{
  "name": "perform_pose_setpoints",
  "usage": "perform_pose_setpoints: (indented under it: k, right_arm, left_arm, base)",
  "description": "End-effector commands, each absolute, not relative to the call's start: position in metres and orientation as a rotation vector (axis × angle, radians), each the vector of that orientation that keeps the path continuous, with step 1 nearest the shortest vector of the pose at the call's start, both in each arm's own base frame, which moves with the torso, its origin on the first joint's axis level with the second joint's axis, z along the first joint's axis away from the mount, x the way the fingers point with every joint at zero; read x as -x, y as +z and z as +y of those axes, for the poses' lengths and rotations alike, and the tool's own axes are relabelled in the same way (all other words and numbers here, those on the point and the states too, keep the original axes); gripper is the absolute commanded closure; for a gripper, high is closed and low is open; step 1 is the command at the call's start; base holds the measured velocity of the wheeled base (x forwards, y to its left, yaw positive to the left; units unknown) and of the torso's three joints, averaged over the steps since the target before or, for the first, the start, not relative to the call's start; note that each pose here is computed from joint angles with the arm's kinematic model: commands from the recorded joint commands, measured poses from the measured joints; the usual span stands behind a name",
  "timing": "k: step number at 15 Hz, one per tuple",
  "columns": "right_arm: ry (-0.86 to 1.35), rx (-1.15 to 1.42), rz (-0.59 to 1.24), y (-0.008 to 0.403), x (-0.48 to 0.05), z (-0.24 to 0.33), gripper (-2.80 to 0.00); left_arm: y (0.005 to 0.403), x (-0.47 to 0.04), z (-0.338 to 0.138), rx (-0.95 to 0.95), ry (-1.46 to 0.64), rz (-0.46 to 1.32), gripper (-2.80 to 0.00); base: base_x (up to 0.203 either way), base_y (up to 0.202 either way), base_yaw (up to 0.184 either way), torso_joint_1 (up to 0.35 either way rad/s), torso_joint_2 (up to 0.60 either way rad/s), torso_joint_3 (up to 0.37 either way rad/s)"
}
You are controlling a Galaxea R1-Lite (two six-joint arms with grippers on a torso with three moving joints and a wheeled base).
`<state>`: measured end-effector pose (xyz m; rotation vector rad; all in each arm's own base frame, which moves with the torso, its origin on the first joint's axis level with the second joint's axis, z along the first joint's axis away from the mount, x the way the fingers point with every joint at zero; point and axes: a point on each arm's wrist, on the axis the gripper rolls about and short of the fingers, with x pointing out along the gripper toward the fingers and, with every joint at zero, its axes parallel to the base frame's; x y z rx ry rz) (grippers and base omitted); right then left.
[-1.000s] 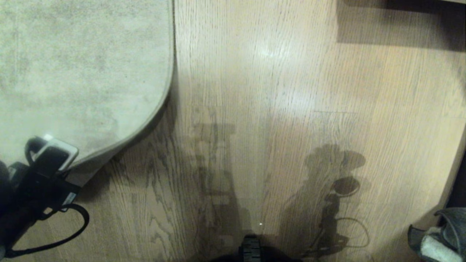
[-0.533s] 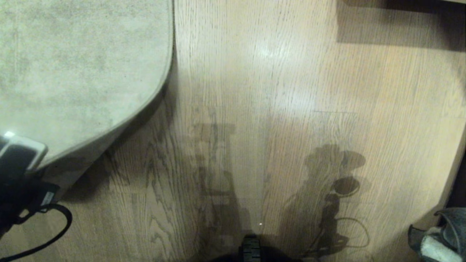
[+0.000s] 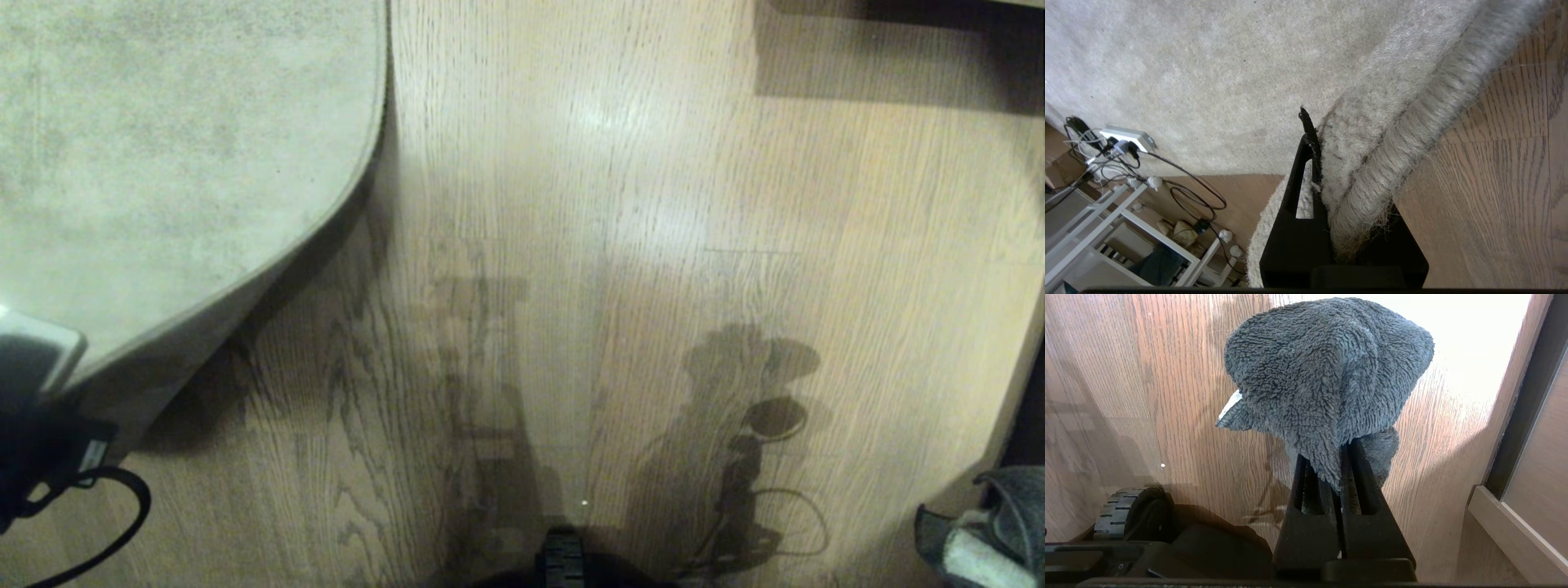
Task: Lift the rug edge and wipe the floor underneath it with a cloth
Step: Lift up the carpet
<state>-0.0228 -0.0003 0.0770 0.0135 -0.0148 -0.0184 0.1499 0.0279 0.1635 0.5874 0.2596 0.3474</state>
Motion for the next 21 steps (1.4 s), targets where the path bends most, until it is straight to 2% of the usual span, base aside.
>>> perform_pose_setpoints:
  k: [1, 21]
  right_arm:
    - [-0.018, -0.014, -0.014, 0.077, 0.023, 0.0, 0.0]
    - [-0.018, -0.014, -0.014, 0.077, 0.023, 0.0, 0.0]
  left_arm:
    - [0.162, -0.148, 0.028, -0.586, 0.349, 0.261, 0.0]
    - [0.15, -0.142, 0.027, -0.582, 0.344, 0.264, 0.0]
  base:
    - [0.0, 0.0, 0.0, 0.0, 0.0, 0.0]
    - [0.0, 0.0, 0.0, 0.0, 0.0, 0.0]
